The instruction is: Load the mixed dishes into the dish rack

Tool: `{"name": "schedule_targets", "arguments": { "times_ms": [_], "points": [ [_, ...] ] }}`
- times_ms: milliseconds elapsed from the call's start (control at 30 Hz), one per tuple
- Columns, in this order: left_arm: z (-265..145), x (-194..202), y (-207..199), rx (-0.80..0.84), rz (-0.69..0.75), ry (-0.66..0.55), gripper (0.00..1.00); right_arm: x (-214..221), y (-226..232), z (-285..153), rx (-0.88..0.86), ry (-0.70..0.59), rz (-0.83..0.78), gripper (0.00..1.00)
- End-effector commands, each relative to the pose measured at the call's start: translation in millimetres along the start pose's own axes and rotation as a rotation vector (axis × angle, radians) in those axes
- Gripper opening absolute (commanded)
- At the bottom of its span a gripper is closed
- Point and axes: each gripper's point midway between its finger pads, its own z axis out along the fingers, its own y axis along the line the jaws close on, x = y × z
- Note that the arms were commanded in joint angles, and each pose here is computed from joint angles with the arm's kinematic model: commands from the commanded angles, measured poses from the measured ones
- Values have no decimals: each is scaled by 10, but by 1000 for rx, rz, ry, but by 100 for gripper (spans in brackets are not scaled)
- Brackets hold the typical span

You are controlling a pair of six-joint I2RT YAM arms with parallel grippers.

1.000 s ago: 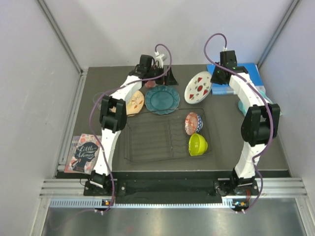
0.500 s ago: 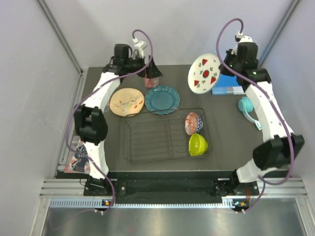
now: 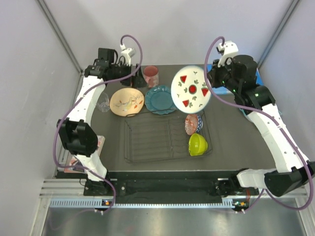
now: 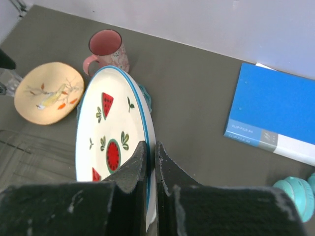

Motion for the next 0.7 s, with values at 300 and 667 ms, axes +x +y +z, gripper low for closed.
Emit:
{"name": "schedule_targets", "arguments": {
  "times_ms": [300, 667],
  "points": [
    [-1045, 1050, -289, -141, 36, 342, 99, -554, 369, -409, -27, -214, -206, 0],
    [-1373, 1802, -411, -165, -24, 567, 99, -428, 571, -323, -19, -168, -264, 0]
  ]
}}
